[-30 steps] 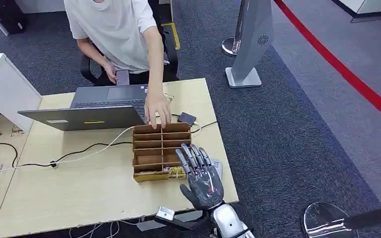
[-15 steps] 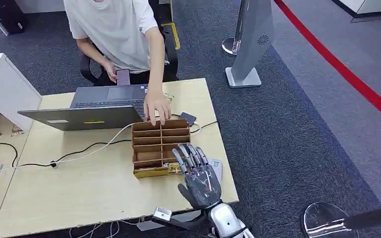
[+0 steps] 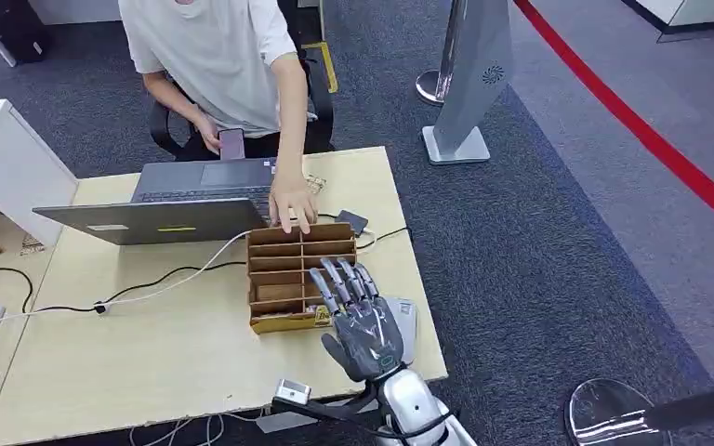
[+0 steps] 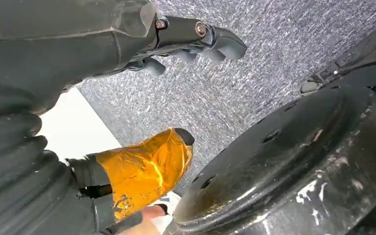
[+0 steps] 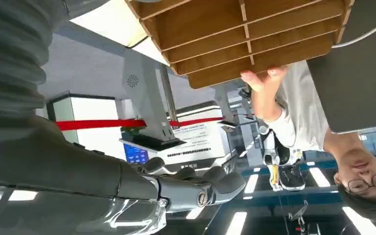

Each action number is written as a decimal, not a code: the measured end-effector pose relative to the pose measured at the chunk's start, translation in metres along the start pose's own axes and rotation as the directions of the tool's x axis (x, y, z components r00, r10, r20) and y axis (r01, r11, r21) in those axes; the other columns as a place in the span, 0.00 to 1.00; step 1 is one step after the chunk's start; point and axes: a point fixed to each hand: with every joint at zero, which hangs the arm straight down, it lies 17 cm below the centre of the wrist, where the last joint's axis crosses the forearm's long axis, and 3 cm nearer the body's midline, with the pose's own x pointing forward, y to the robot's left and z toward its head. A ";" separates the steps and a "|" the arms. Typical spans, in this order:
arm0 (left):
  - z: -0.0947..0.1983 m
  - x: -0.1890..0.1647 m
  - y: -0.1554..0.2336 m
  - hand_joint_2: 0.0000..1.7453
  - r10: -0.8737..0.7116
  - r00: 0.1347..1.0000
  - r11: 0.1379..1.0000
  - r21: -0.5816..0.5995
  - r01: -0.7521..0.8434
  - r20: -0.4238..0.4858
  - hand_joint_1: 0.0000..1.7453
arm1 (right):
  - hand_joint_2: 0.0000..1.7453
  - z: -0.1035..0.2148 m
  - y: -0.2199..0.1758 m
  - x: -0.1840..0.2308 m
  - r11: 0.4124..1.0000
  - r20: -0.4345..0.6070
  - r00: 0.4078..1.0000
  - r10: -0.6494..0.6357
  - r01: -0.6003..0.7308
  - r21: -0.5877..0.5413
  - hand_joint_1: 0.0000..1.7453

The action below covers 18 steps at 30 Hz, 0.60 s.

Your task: Pass the card to the sensor for recognition and then transmit it.

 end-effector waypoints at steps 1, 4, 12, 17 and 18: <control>0.000 0.000 0.000 1.00 0.000 1.000 1.000 0.000 0.000 0.000 0.00 | 1.00 0.000 0.000 0.000 1.000 -0.001 1.000 -0.004 0.004 0.001 0.00; 0.000 0.000 0.000 1.00 0.001 1.000 1.000 0.001 -0.001 0.000 0.00 | 1.00 0.001 0.002 -0.002 1.000 -0.015 1.000 -0.017 0.017 0.005 0.00; 0.000 0.000 0.001 1.00 0.019 1.000 1.000 0.004 -0.019 0.000 0.00 | 1.00 0.017 0.014 0.001 0.999 0.011 1.000 -0.004 0.004 0.044 0.00; 0.000 0.000 0.001 1.00 0.022 1.000 1.000 0.004 -0.022 -0.002 0.00 | 1.00 0.040 0.030 -0.012 0.995 -0.037 0.999 0.010 -0.007 0.098 0.00; 0.000 -0.001 0.001 1.00 0.021 1.000 1.000 0.004 -0.021 -0.002 0.00 | 1.00 0.044 0.033 -0.016 0.994 -0.050 0.999 0.012 -0.006 0.109 0.00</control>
